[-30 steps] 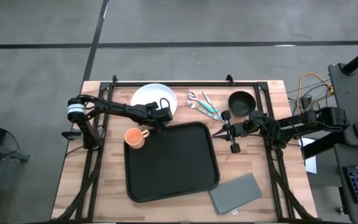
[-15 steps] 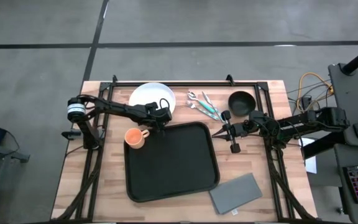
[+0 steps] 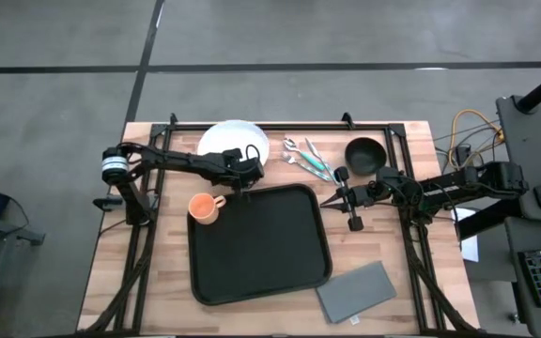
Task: Set up tray
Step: Put the white plate on the black tray to the bottom right of the orange mug
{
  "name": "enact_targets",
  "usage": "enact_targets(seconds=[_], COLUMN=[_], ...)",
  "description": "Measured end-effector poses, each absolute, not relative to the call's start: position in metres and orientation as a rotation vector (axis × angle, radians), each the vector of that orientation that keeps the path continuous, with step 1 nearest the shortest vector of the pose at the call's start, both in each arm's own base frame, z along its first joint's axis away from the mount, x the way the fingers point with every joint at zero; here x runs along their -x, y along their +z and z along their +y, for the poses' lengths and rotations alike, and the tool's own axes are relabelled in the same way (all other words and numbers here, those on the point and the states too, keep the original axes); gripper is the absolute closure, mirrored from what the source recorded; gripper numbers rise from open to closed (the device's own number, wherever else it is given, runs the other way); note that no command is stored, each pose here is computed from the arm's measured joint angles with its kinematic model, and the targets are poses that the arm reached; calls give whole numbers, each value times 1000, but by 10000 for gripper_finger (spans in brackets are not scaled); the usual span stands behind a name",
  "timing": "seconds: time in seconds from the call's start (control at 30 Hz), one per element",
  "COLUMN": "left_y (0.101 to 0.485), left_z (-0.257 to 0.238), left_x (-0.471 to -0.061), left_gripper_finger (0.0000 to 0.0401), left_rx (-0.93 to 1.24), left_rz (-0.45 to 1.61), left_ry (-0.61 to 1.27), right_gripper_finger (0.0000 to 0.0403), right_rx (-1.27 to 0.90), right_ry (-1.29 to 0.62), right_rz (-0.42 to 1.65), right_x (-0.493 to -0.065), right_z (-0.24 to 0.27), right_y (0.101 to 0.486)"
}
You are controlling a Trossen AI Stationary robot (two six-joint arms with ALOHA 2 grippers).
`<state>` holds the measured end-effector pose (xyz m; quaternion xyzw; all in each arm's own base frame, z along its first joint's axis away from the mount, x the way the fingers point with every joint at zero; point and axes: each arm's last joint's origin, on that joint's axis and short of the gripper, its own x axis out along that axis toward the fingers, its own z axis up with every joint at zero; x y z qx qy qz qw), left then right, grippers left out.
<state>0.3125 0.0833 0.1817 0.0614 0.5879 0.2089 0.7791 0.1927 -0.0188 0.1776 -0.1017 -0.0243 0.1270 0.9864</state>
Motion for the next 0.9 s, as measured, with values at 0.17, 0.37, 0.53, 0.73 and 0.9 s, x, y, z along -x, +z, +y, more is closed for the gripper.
enact_targets(seconds=[0.17, 0.37, 0.53, 0.73, 0.9], left_y=[193, 201, 204, 205, 207], left_z=[72, 51, 29, 1, -21], left_x=[-316, -324, -327, -324, -320], left_gripper_finger=[400, 400, 401, 401, 401], left_rx=[-211, -280, -316, -388, -396], left_rz=[1305, 1275, 1250, 1237, 1237], left_ry=[481, 464, 471, 499, 499], right_gripper_finger=[394, 394, 394, 394, 394], right_rx=[200, 186, 181, 174, 174], right_ry=[257, 257, 258, 258, 258], right_rz=[-36, -28, -22, -20, -20], right_x=[-193, -193, -193, -193, -193], right_z=[-19, -19, -19, -19, -19], right_y=[176, 176, 175, 175, 175])
